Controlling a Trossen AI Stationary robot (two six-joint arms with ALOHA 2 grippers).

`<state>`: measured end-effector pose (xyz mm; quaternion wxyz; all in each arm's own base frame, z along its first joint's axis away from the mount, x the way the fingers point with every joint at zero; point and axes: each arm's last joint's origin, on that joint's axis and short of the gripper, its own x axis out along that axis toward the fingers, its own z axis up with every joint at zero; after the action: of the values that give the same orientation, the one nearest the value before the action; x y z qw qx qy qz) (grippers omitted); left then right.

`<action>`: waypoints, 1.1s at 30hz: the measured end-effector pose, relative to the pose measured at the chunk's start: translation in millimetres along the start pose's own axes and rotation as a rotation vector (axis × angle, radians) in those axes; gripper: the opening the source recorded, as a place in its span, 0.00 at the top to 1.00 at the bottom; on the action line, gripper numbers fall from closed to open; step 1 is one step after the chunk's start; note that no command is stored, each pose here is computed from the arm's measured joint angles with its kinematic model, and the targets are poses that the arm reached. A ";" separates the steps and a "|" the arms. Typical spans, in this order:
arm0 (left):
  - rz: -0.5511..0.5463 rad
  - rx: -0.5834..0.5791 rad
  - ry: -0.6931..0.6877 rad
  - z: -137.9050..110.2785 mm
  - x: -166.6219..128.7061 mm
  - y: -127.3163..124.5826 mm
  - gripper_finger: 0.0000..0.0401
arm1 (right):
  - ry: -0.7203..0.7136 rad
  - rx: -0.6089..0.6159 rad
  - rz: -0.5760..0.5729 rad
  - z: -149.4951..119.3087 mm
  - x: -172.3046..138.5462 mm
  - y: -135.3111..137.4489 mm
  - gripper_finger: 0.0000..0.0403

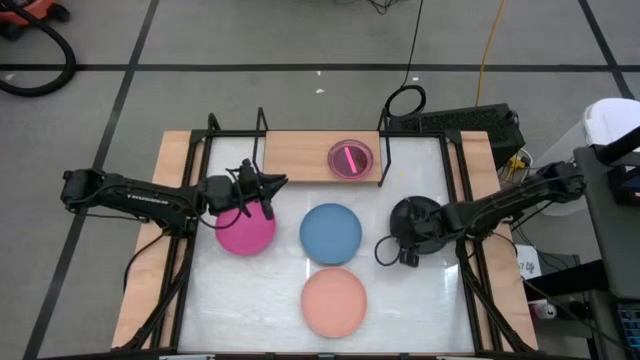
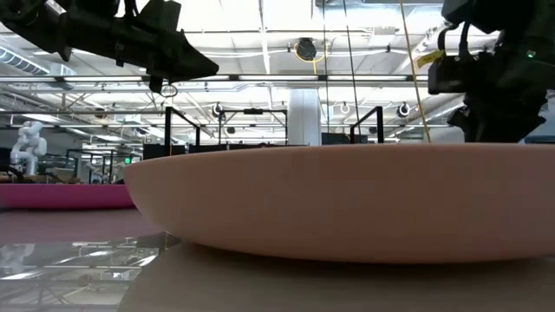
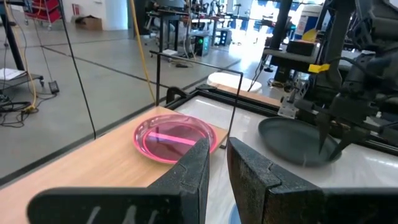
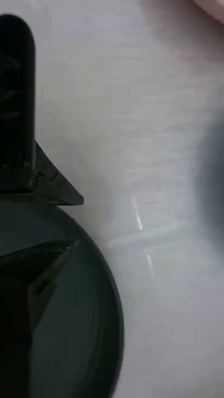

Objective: Place and stack plates onto a shelf
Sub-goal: Put the black plate on the shelf

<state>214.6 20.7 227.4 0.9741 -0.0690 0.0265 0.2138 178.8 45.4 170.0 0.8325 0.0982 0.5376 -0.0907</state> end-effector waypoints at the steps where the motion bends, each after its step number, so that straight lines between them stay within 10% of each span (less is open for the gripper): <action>1: 0.000 0.001 0.002 -0.2 0.0 0.0 0.84 | 0.002 0.008 0.000 -1.6 2.0 -0.2 0.79; 22: 0.002 0.001 0.011 -1.1 0.0 0.2 0.84 | 0.019 0.069 -0.071 -21.3 27.2 -6.3 0.97; 33: 0.003 0.002 0.018 -1.8 0.0 0.3 0.84 | -0.107 -0.071 -0.166 23.5 -21.1 18.6 1.00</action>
<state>214.4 20.7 225.5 0.9735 -0.0701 0.0355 0.2147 195.7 58.1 200.0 0.8528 0.0186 0.5014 -0.1451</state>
